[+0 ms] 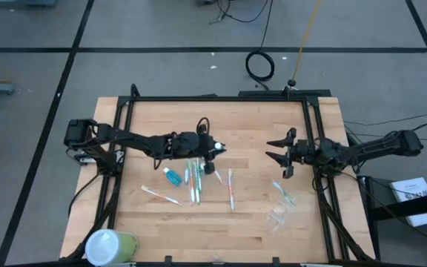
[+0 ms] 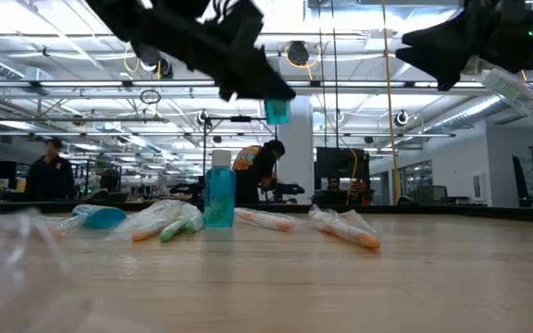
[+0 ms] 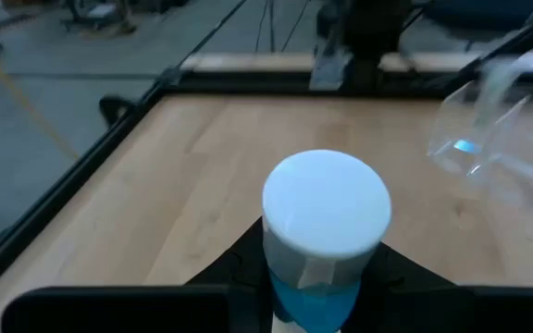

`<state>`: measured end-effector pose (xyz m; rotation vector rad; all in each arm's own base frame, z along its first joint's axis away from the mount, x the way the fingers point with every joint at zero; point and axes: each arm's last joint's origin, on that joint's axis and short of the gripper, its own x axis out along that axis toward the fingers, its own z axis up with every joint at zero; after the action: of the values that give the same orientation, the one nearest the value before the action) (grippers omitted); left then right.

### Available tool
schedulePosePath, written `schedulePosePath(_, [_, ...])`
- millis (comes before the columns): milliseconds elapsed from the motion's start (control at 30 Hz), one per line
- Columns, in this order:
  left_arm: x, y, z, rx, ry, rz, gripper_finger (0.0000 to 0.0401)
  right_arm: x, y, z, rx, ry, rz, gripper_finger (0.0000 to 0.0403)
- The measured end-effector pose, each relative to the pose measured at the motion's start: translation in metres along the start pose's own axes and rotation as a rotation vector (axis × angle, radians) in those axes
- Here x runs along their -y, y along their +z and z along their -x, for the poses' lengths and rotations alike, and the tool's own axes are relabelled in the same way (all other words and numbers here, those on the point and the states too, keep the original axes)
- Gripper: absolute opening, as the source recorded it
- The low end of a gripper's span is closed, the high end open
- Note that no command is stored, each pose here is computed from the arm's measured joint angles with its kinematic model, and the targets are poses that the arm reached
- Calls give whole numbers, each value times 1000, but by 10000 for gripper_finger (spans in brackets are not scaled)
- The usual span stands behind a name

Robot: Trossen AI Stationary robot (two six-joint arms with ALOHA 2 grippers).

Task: Pick & Place toothbrushing station
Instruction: Put the blue mouthwash into the middle section of the transparent organizer

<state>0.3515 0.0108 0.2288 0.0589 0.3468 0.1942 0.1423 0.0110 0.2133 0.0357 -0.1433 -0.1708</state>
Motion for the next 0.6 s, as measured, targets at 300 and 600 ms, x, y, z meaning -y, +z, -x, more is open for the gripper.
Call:
schedulePosePath(300, [16, -6, -7, 9, -55, 5, 75, -18, 9, -53, -211, 21, 0, 169])
schedulePosePath(600, [32, -19, -29, 20, -118, 21, 75, -36, 0, -102, -300, 100, 49, 169])
